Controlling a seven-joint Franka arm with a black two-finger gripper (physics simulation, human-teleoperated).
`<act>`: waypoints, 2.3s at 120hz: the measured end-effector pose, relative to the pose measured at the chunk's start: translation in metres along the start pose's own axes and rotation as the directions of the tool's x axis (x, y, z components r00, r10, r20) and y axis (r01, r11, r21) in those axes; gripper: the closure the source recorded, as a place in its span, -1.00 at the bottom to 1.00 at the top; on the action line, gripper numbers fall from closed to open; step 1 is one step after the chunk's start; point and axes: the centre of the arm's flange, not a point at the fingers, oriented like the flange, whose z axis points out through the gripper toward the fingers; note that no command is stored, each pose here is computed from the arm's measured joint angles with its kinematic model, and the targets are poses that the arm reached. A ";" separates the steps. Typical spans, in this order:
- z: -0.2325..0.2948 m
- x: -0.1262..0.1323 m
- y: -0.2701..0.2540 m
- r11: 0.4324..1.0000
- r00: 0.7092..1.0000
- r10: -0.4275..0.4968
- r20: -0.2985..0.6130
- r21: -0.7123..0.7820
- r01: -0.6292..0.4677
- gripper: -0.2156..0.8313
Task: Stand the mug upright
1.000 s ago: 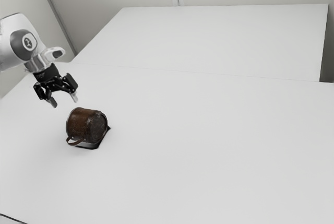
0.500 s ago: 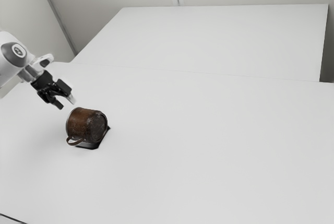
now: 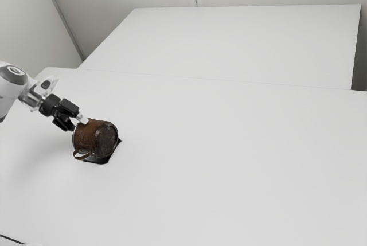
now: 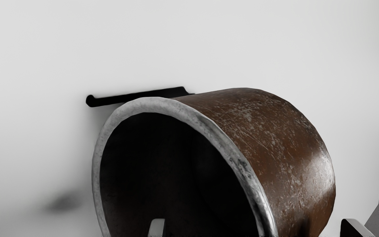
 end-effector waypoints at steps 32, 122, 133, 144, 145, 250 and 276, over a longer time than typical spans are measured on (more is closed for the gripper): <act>0.008 -0.007 0.014 0.993 0.998 0.006 0.060 -0.115 0.001 0.26; 0.015 -0.003 0.078 0.993 0.985 0.073 0.155 -0.107 -0.056 0.90; 0.029 0.006 0.117 0.994 0.966 0.103 0.237 0.007 -0.108 0.91; 0.048 0.014 0.150 0.972 0.938 0.119 0.326 0.153 -0.176 0.91; 0.049 0.015 0.153 0.969 0.935 0.120 0.333 0.167 -0.183 0.91; 0.134 0.028 0.203 0.600 0.884 0.251 0.394 0.654 -0.462 0.91; 0.144 0.031 0.203 0.574 0.879 0.274 0.391 0.667 -0.476 0.77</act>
